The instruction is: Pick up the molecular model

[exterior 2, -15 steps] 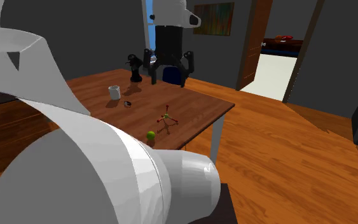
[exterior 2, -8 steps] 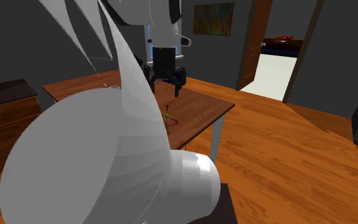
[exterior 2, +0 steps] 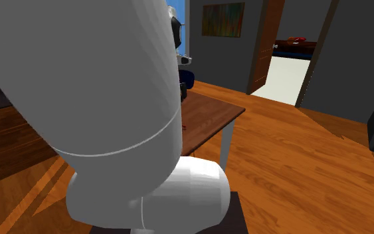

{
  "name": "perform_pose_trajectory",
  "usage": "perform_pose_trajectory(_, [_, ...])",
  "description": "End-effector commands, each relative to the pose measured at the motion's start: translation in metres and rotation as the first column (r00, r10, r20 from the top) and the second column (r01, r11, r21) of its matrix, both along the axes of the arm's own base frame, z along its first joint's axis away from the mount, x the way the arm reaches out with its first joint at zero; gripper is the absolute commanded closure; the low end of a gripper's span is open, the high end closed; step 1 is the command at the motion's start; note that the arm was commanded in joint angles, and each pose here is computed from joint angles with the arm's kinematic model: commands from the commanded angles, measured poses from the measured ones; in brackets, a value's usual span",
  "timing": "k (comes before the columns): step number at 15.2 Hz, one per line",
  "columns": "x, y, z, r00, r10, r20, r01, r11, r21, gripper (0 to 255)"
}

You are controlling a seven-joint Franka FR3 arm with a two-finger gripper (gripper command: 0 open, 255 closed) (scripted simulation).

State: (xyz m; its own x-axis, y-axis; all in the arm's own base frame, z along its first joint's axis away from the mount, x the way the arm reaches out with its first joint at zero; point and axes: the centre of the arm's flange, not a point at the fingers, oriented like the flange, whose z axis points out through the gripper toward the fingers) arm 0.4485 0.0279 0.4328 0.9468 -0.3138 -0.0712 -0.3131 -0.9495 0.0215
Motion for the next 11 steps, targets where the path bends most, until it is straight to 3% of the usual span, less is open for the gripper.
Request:
perform_pose_trajectory(1, [0.019, 0.005, -0.014, 1.000, -0.013, 0.008, 0.013, 1.000, -0.006, 0])
perform_pose_trajectory(11, [0.117, 0.026, -0.095, 0.996, -0.074, 0.039, 0.076, 0.996, -0.035, 0])
